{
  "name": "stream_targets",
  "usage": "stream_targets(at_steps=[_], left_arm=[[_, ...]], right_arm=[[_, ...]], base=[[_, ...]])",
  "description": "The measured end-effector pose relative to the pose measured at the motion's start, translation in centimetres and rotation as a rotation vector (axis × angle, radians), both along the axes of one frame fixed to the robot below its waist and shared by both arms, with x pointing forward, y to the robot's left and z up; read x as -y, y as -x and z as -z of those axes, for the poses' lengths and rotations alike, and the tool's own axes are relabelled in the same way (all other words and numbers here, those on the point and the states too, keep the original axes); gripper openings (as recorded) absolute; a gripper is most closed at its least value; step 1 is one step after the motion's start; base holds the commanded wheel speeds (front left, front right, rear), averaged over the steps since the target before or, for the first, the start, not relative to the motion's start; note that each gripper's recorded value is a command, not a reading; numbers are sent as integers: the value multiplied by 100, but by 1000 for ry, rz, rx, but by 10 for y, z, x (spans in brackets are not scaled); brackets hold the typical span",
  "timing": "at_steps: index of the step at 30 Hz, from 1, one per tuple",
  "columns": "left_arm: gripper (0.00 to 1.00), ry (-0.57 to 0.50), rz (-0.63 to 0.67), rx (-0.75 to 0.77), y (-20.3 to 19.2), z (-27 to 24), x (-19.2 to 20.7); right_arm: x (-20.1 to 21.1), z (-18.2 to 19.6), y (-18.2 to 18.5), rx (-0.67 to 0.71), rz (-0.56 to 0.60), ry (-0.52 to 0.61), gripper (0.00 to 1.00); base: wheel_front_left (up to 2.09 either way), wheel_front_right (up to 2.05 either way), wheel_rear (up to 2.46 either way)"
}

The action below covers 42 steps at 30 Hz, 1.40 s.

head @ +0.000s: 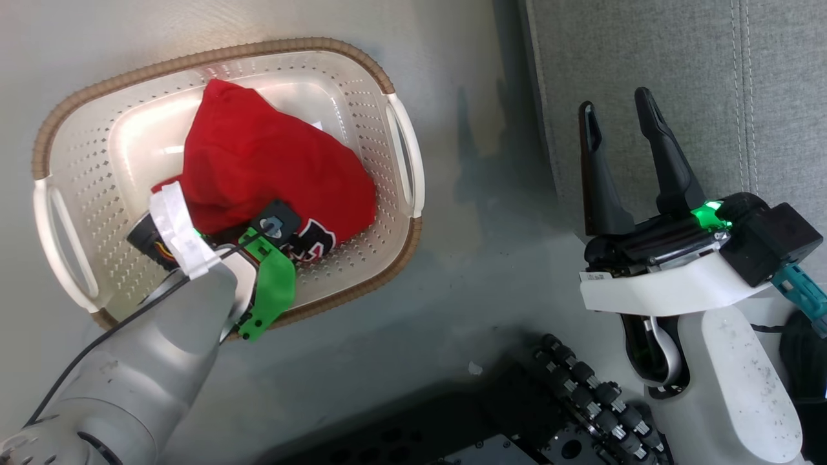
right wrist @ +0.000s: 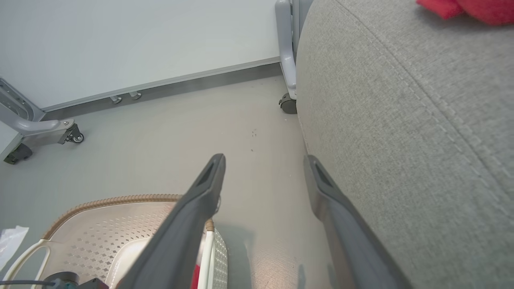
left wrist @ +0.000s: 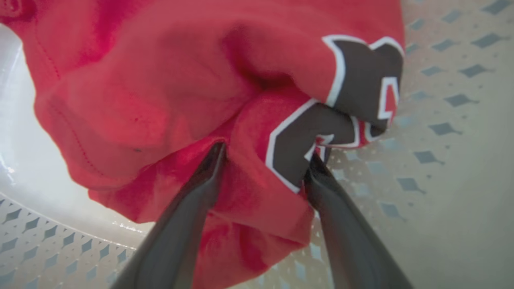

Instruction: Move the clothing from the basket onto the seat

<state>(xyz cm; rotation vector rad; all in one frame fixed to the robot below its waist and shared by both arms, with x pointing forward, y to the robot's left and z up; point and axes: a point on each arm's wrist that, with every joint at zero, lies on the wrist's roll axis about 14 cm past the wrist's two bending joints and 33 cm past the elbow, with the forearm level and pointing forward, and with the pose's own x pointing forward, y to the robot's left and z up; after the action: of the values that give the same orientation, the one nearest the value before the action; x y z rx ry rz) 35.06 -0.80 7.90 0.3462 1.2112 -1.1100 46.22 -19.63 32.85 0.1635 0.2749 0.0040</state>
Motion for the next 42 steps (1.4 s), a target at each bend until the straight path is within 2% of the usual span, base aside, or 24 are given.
stream_targets(at_steps=[1,2,4,5,11,20,30,37,42], left_arm=[[38,-5,-5,-3,-1,2,-1],[22,-11,-12,-10,-1,4,-2],[5,-24,-17,-18,-1,8,-3],[0,-30,-21,-23,-1,10,-4],[0,-40,-14,-26,0,15,-3],[0,30,-35,63,-17,-4,6],[0,175,-198,187,-37,-62,22],[0,262,-344,292,-63,-116,29],[0,362,-470,414,-94,-170,28]], right_arm=[[1,1,0,-2,3,0,100],[2,1,1,-3,6,-1,100],[3,1,0,-3,8,2,100],[4,1,0,-2,10,2,100],[9,2,2,-8,21,13,100],[9,-12,-2,27,14,29,100],[3,-44,0,91,-6,51,100],[-1,-68,10,132,-16,67,100],[-7,-89,14,164,-32,70,100]], base=[[0,0,0],[0,0,0],[0,0,0],[0,0,0],[0,0,0],[0,0,0],[0,0,0],[0,0,0],[0,0,0]])
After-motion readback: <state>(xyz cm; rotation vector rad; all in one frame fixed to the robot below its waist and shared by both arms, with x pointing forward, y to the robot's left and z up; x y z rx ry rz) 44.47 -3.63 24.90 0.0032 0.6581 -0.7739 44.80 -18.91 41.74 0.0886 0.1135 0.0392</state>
